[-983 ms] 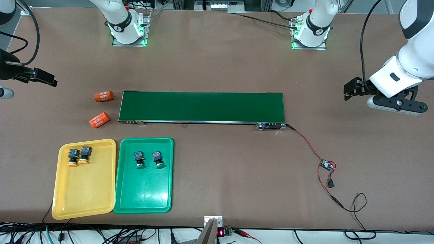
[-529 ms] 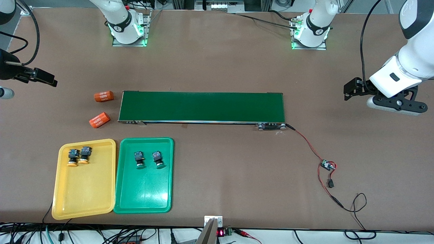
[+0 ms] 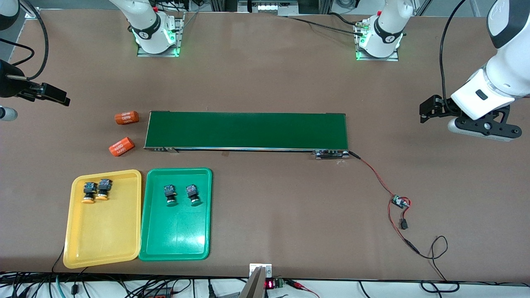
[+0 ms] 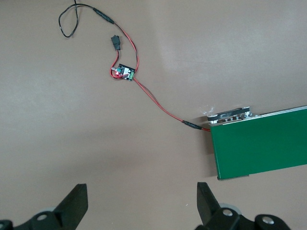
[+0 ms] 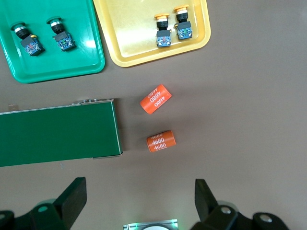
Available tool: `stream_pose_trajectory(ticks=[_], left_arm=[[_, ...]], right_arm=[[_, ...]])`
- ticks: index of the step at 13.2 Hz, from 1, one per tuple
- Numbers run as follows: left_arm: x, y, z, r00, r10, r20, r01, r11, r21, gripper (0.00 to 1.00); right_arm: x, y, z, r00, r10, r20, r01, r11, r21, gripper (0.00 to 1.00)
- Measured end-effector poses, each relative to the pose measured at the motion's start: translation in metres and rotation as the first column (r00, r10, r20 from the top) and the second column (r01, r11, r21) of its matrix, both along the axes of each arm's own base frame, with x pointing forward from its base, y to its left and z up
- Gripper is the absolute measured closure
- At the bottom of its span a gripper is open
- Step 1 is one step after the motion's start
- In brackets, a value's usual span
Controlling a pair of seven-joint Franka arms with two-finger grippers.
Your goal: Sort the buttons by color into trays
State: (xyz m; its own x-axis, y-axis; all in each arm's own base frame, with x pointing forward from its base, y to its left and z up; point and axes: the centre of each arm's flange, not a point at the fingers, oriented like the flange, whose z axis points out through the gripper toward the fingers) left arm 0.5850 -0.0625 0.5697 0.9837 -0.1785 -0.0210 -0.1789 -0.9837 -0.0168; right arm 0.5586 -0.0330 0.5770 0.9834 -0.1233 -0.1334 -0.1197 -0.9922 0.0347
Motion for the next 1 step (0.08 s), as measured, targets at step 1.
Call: stream_pose_trajectory(ticks=[1], left_arm=[[0.0002,-0.0002,-0.0004,1.000,0.001,-0.001,-0.001,1.000,0.000,0.00]], right_arm=[[0.0000,0.0000,0.0000,1.000,0.000,0.000,0.000,1.000,0.000,0.00]])
